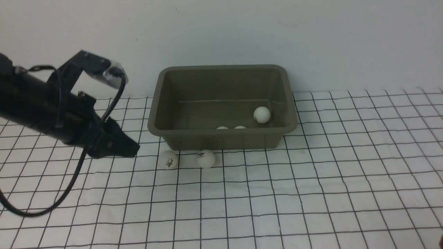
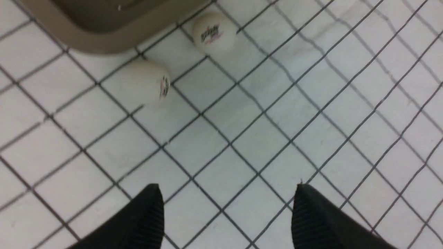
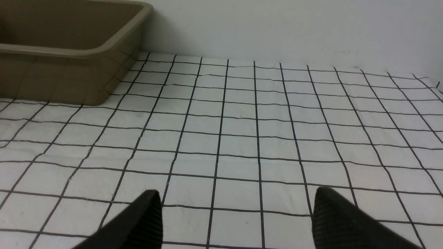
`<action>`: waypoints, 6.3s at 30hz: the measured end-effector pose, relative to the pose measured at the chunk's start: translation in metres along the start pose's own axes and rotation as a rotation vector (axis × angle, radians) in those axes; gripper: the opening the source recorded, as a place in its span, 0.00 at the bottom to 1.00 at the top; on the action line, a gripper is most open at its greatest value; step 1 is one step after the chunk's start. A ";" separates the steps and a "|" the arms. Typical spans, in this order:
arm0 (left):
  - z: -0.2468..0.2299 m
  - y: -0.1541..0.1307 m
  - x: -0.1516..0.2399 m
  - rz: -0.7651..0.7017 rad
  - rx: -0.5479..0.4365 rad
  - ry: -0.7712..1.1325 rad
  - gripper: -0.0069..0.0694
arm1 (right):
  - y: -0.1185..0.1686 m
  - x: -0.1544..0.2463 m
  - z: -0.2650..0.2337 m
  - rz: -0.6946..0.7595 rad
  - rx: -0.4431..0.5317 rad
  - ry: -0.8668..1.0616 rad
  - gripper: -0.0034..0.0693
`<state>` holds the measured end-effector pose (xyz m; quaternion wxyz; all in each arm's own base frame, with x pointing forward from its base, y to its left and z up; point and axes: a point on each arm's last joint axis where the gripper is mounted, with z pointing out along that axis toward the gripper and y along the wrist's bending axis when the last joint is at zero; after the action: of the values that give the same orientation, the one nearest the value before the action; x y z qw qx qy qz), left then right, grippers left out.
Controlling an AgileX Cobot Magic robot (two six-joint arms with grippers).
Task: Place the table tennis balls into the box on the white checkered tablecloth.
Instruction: 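Reach for and grasp a ping pong ball on the table beside the basket, then drop the ball into the bin, then reach for and grasp a ping pong ball on the table beside the basket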
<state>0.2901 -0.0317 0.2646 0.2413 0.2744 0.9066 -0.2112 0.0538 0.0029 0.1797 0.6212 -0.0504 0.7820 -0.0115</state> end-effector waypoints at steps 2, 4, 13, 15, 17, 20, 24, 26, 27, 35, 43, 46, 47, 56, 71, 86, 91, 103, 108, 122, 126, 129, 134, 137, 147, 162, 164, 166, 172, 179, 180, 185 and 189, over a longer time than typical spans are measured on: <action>0.008 -0.003 0.020 -0.040 -0.051 -0.027 0.68 | 0.000 0.000 0.000 0.000 0.000 0.000 0.77; 0.012 -0.004 0.028 -0.062 -0.093 -0.089 0.68 | 0.000 0.000 0.000 0.000 0.000 0.000 0.77; 0.070 0.026 0.037 -0.047 -0.107 -0.313 0.68 | 0.000 0.000 0.000 0.000 0.000 0.000 0.77; 0.084 0.033 0.041 -0.030 -0.102 -0.309 0.68 | 0.000 0.000 0.000 0.000 0.000 0.000 0.77; 0.097 0.039 0.047 -0.014 -0.089 -0.293 0.68 | 0.000 0.000 0.000 0.000 0.000 0.000 0.77; 0.110 0.042 0.052 0.007 -0.057 -0.284 0.68 | 0.000 0.000 0.000 0.000 0.000 0.000 0.77; 0.121 0.043 0.056 0.059 -0.020 -0.276 0.68 | 0.000 0.000 0.000 0.000 0.000 0.000 0.77; 0.125 0.045 0.057 0.068 -0.008 -0.271 0.68 | 0.000 0.000 0.000 0.000 0.000 0.000 0.77; 0.127 0.046 0.056 0.068 0.003 -0.276 0.68 | 0.000 0.000 0.000 0.000 0.000 0.000 0.77; 0.126 0.050 0.044 0.088 0.007 -0.314 0.75 | 0.000 0.000 0.000 0.000 0.000 0.000 0.77; 0.125 0.055 0.036 0.102 -0.008 -0.333 0.78 | 0.000 0.000 0.000 0.000 0.000 0.000 0.77; 0.128 0.061 0.031 0.094 -0.019 -0.332 0.78 | 0.000 0.000 0.000 0.000 0.000 0.000 0.77; 0.130 0.063 0.030 0.083 -0.019 -0.330 0.78 | 0.000 0.000 0.000 0.000 0.000 0.000 0.77; 0.140 0.073 0.026 0.038 -0.015 -0.326 0.78 | 0.000 0.000 0.000 0.000 0.000 0.000 0.77; 0.161 0.068 0.027 0.009 -0.044 -0.252 0.54 | 0.000 0.000 0.000 0.000 0.000 0.000 0.77; 0.093 0.051 0.022 0.092 -0.244 -0.161 0.54 | 0.000 0.000 0.000 0.000 0.000 0.000 0.77; 0.094 0.048 0.029 0.052 -0.204 -0.114 0.54 | 0.000 0.000 0.000 0.000 0.000 0.000 0.77; 0.068 0.048 -0.035 0.149 -0.175 -0.487 0.54 | 0.000 0.000 0.000 0.000 0.000 0.000 0.77; 0.111 0.065 -0.053 0.134 -0.095 -0.456 0.55 | 0.000 0.000 0.000 0.000 0.000 0.000 0.77; 0.040 0.051 -0.049 0.091 -0.060 -0.214 0.62 | 0.000 0.000 0.000 0.000 0.000 0.000 0.77; 0.033 0.047 -0.032 0.057 -0.069 -0.130 0.61 | 0.000 0.000 0.000 0.000 0.000 0.000 0.77; 0.038 0.041 -0.017 0.039 -0.046 -0.086 0.61 | 0.000 0.000 0.000 0.000 0.000 0.000 0.77; 0.061 0.016 0.012 0.038 0.025 -0.042 0.61 | 0.000 0.000 0.000 0.000 0.000 0.000 0.77; 0.079 -0.002 0.021 0.066 0.062 -0.080 0.61 | 0.000 0.000 0.000 0.000 0.000 0.000 0.77; 0.110 -0.012 0.004 0.034 -0.119 -0.291 0.61 | 0.000 0.000 0.000 0.011 0.000 0.000 0.77; 0.162 -0.047 0.016 0.147 -0.062 -0.153 0.51 | 0.000 0.000 0.000 0.022 0.000 0.000 0.77; 0.159 -0.049 0.014 0.152 -0.054 -0.166 0.51 | 0.000 0.000 0.000 0.022 0.000 0.000 0.77; 0.153 -0.056 0.009 0.165 -0.002 -0.202 0.51 | 0.000 0.000 0.000 0.022 0.000 0.000 0.77; 0.115 -0.082 -0.009 0.261 0.132 -0.344 0.51 | 0.000 0.000 0.000 0.022 0.000 0.000 0.77; 0.076 -0.085 -0.016 0.365 0.130 -0.431 0.51 | 0.000 0.000 0.000 0.022 0.000 0.000 0.77; 0.071 -0.083 -0.017 0.369 0.126 -0.444 0.51 | 0.000 0.000 0.000 0.022 0.000 0.000 0.77; 0.058 -0.070 -0.018 0.289 0.100 -0.503 0.51 | 0.000 0.000 0.000 0.023 0.000 0.000 0.77; 0.062 -0.059 -0.014 0.174 0.007 -0.471 0.51 | 0.000 0.000 0.000 0.023 0.000 0.000 0.77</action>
<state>0.2845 -0.1140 0.2383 0.4623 0.2956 0.7974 -0.2510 0.0538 0.0029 0.1797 0.6213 -0.0415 0.7825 -0.0045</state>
